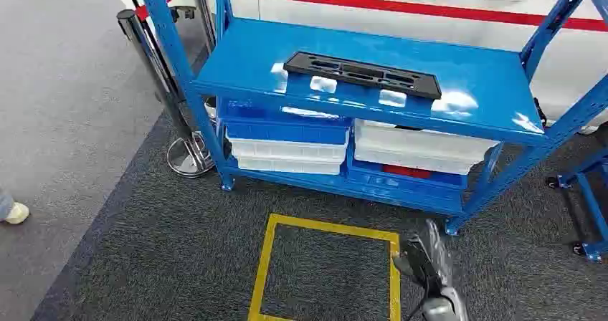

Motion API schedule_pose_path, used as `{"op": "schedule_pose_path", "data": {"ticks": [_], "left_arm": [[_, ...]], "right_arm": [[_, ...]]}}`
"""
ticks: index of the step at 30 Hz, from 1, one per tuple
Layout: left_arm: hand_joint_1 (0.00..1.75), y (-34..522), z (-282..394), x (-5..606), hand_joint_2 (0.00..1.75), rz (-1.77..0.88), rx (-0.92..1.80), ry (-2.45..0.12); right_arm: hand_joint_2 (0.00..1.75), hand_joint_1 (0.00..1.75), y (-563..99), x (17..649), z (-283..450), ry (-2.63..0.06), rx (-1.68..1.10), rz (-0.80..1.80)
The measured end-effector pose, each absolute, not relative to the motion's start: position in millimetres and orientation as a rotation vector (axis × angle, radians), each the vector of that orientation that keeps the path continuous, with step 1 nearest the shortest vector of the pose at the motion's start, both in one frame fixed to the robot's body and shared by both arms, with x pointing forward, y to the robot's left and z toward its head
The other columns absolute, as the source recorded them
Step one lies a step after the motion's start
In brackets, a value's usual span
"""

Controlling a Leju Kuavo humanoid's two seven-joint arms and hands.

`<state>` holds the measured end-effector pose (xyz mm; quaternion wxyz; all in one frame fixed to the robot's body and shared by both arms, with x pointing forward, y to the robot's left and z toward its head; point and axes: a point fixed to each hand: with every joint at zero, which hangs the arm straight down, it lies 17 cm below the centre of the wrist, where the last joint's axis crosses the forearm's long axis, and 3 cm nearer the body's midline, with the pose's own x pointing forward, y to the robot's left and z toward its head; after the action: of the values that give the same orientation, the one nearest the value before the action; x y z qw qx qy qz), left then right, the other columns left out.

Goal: Take the parts from the cabinet and place them on the table.

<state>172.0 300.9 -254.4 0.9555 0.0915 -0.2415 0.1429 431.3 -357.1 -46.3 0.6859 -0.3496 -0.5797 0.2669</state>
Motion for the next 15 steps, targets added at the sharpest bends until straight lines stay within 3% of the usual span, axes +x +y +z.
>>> {"op": "schedule_pose_path", "data": {"ticks": [7,15], "left_arm": [[0.00,290.4,-253.0,179.6,0.00,0.258,0.171,-0.489],[0.00,287.4,-253.9,177.3,0.00,0.228,0.166,-0.485]], "right_arm": [[1.75,0.00,-298.5,525.2,83.9,-1.522,-1.044,1.026],[1.75,0.00,-254.5,563.9,147.6,-1.582,-1.218,1.321]]}}
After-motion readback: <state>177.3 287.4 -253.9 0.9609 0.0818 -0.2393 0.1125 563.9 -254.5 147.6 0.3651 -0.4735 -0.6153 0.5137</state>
